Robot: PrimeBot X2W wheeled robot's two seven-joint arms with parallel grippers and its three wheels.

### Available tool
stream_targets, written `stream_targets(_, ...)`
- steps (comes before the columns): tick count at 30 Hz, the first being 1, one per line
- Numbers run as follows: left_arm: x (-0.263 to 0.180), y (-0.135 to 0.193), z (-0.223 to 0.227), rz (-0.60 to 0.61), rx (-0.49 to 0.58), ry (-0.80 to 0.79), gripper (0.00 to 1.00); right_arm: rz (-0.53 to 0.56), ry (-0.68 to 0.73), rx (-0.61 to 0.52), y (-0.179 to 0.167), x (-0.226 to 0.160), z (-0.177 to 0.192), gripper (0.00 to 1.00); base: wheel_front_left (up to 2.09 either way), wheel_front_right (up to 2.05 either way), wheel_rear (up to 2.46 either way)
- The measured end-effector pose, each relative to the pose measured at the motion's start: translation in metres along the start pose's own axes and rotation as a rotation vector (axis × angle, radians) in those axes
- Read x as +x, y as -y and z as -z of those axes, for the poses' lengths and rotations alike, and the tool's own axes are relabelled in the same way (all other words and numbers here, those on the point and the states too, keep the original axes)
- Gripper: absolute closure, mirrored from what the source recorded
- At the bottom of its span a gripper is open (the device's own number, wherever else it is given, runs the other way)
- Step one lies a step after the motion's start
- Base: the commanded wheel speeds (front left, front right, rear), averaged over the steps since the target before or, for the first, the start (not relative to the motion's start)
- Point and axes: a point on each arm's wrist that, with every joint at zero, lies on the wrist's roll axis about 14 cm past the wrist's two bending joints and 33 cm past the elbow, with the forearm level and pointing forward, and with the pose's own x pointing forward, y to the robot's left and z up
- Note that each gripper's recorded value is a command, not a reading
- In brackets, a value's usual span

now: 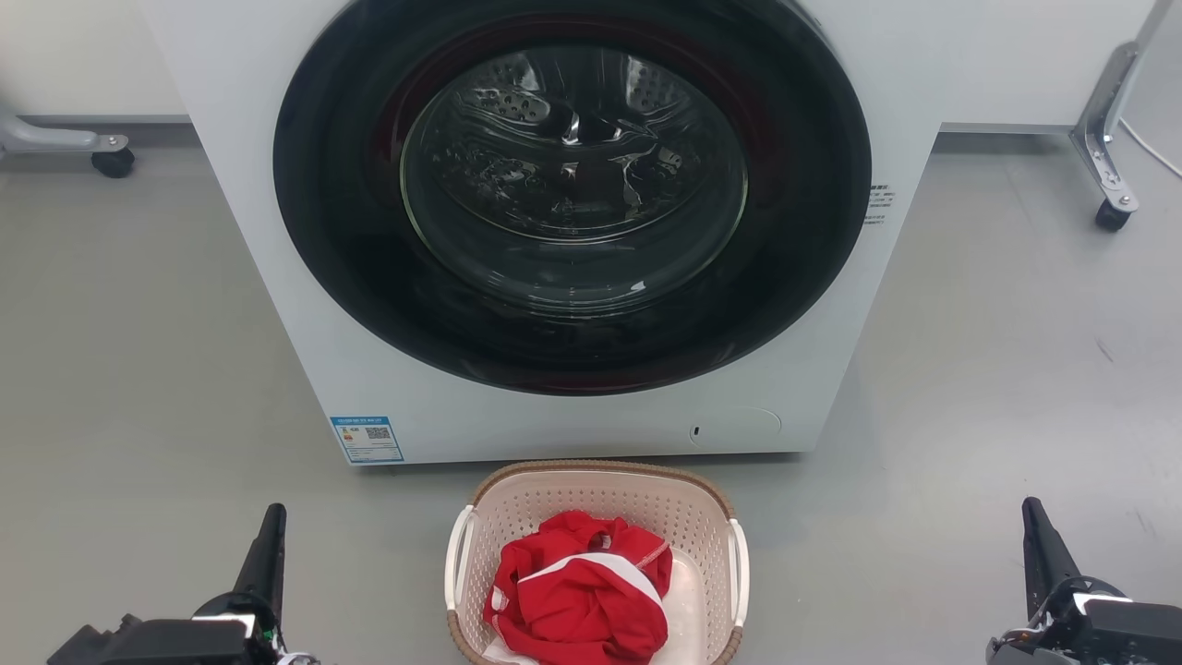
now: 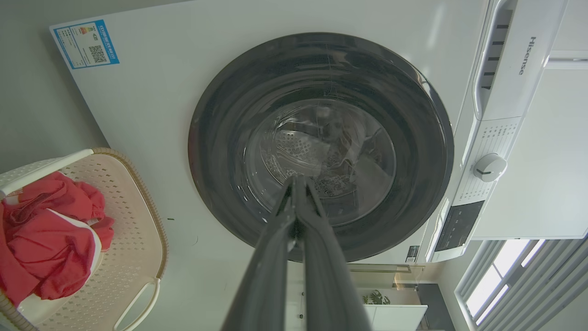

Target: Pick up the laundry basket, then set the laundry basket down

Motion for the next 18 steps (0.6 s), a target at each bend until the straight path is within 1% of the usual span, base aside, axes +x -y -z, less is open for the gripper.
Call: stream_targets(18,0.0000,-0.0001,0.0001,0.000,0.000,0.000,1.00,0.000,0.000,0.000,0.0000,0.0000,0.0000,1.00,0.00,0.00,0.00)
